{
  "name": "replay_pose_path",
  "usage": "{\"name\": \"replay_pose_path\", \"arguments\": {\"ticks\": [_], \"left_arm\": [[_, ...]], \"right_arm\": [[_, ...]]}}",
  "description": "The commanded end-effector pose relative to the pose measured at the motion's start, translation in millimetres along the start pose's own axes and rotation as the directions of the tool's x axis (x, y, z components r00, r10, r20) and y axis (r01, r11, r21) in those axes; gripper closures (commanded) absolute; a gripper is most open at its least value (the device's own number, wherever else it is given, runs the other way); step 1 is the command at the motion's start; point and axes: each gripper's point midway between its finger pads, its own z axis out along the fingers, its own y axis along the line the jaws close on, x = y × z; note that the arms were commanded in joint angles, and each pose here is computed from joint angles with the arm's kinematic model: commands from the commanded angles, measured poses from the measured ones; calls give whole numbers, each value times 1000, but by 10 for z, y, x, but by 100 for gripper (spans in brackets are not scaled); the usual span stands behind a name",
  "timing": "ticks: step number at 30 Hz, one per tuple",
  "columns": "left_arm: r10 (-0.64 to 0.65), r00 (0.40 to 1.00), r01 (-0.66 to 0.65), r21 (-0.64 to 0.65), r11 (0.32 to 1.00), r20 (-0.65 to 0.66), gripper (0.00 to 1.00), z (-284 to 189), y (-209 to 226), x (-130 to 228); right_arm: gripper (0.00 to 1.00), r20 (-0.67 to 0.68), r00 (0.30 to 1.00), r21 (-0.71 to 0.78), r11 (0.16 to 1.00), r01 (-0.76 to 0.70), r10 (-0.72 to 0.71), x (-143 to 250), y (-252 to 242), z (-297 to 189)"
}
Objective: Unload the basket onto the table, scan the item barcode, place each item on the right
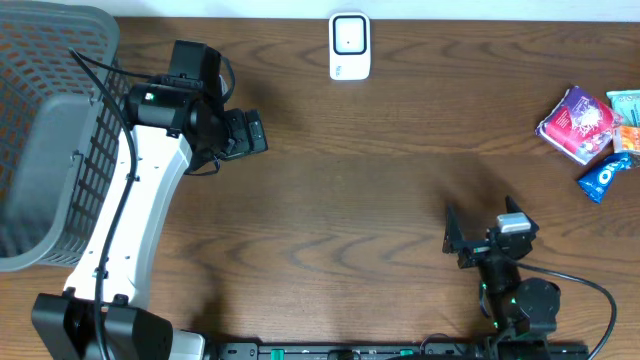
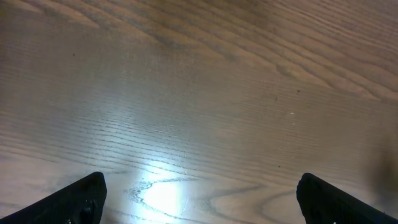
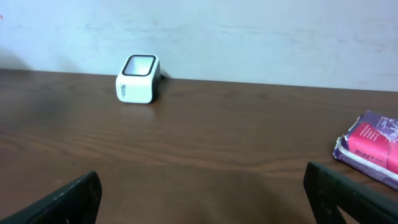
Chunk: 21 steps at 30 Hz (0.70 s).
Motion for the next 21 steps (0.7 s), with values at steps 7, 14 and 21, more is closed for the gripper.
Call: {"name": "replay_pose_path", "arguments": {"ticks": [7,14,21], "left_arm": [[2,1000,-2,-11,1000,3,2,-1,28,-19],[2,1000,-1,-11,1000,3,2,-1,28,-19],[2,1000,-1,-11,1000,3,2,-1,28,-19]], "right_arm": [[1,14,1000,13,1000,19,-19,-2,-15,-40],[1,13,1000,13,1000,19,-19,0,-16,-40],[1,0,1000,85,996,25,-25,24,-141,-47]]}}
